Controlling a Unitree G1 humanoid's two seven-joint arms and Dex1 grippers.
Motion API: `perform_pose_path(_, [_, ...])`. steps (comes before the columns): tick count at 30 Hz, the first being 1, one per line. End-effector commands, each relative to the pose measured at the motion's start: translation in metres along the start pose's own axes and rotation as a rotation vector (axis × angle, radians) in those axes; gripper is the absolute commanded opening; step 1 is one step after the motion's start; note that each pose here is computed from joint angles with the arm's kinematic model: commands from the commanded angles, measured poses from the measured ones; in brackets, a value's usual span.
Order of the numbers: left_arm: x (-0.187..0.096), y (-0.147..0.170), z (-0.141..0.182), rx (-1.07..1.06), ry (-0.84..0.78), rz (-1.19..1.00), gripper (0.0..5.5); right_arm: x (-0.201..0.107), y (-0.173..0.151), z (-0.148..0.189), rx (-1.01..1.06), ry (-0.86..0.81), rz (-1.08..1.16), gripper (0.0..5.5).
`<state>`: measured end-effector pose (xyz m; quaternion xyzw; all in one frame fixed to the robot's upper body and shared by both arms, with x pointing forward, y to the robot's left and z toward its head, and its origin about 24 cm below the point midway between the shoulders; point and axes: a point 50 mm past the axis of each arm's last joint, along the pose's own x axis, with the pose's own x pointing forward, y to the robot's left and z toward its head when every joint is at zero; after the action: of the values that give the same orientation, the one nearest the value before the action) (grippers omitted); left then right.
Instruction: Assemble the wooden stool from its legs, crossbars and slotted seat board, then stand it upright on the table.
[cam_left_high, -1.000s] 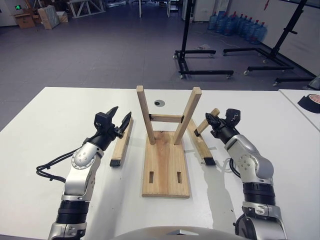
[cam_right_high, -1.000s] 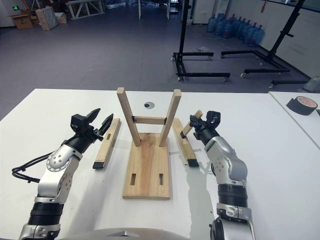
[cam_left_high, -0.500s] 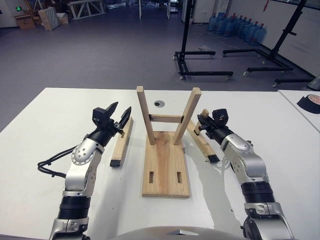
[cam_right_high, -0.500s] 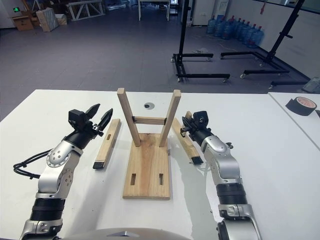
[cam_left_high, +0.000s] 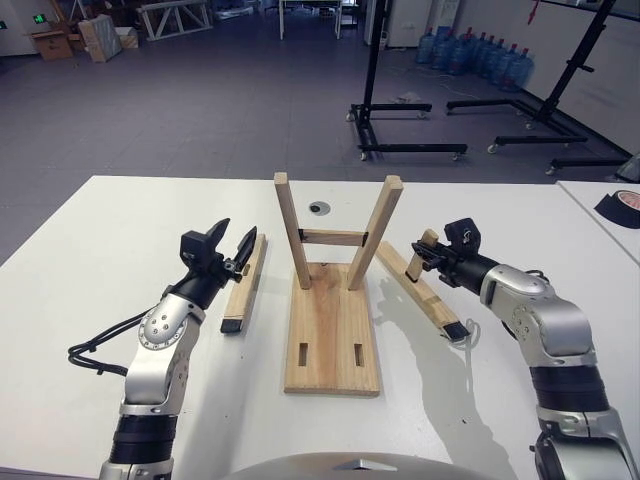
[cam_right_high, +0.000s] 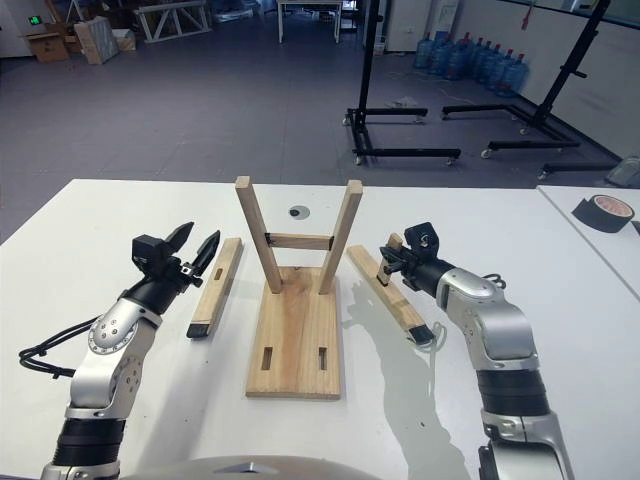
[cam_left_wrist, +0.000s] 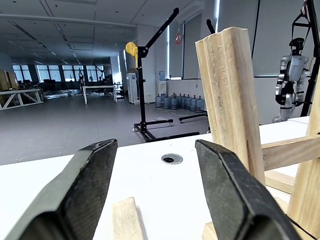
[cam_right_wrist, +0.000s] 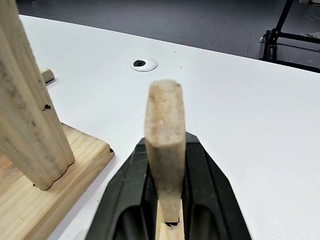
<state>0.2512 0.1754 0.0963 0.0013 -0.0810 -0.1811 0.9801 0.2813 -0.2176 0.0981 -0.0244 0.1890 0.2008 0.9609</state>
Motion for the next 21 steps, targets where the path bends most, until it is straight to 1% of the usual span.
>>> perform_pose_path(1, [0.0,-0.001,0.0,0.007,0.015,-0.008,2.82,0.004,0.004,-0.022,0.084,0.112,-0.005,0.4])
perform_pose_path(4, [0.001,-0.002,-0.001,0.01,0.02,-0.016,2.82,0.01,0.007,-0.017,0.096,0.099,-0.004,0.4])
perform_pose_path(11, [0.001,-0.003,-0.003,0.015,0.027,-0.016,2.82,0.014,0.014,-0.024,0.146,0.129,0.015,0.4])
perform_pose_path(17, [0.004,-0.003,-0.004,0.019,0.026,-0.016,2.82,0.014,0.013,-0.027,0.119,0.15,-0.004,0.4])
perform_pose_path(21, [0.003,0.0,-0.004,0.026,0.023,0.003,2.82,0.014,0.016,-0.021,0.106,0.13,0.007,0.4])
